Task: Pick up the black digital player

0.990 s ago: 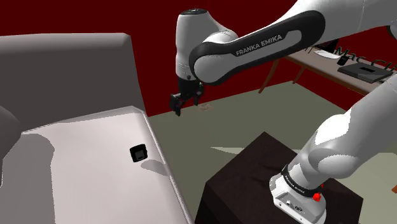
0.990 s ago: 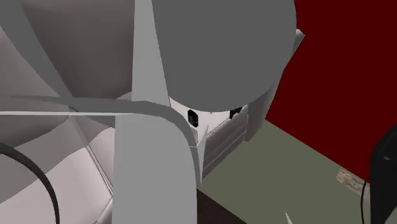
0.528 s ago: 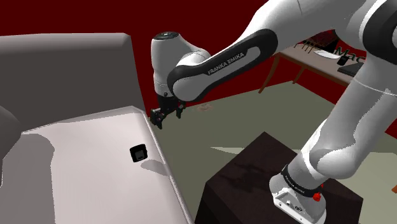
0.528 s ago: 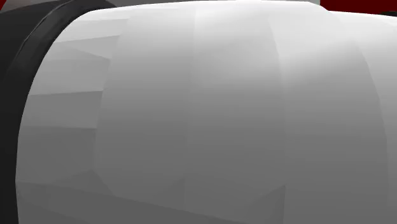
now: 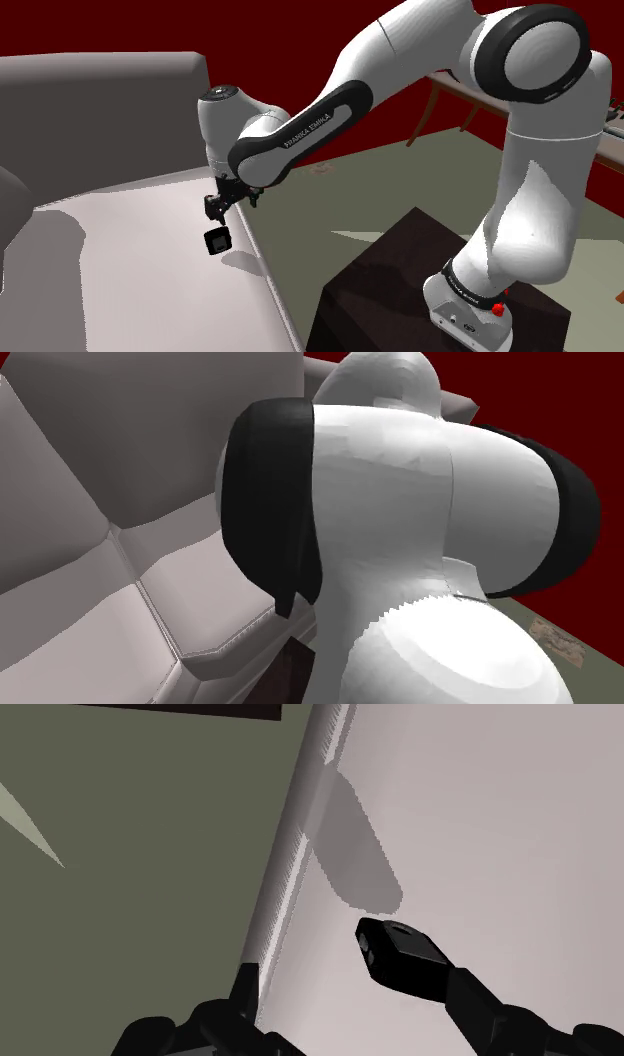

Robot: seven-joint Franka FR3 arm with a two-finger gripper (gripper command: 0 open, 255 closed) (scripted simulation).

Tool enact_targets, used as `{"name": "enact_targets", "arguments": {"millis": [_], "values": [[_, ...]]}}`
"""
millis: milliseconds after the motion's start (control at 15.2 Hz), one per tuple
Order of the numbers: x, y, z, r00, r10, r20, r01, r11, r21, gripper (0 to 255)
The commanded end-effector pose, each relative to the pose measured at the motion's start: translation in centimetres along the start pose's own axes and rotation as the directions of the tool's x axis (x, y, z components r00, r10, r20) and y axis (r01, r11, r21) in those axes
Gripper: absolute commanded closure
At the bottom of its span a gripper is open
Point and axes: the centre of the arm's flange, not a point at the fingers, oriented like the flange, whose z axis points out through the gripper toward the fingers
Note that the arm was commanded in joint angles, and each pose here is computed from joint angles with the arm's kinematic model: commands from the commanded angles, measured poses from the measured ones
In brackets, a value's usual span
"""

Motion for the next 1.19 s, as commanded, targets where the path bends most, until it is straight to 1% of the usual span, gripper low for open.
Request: {"name": "enact_targets", "arguments": {"millis": [0, 264, 726, 858, 924, 1122], "values": [[1.1, -2.2, 2.0, 1.000, 0.005, 0.006, -0.005, 1.000, 0.004, 0], [2.9, -5.6, 5.1, 1.000, 0.012, 0.017, -0.013, 1.000, 0.013, 0], [2.8, -5.7, 8.8, 1.000, 0.012, 0.017, -0.013, 1.000, 0.013, 0], [2.8, -5.7, 9.1, 1.000, 0.012, 0.017, -0.013, 1.000, 0.013, 0], [2.8, -5.7, 9.1, 1.000, 0.012, 0.017, -0.013, 1.000, 0.013, 255], [2.8, -5.7, 9.1, 1.000, 0.012, 0.017, -0.013, 1.000, 0.013, 255]]}}
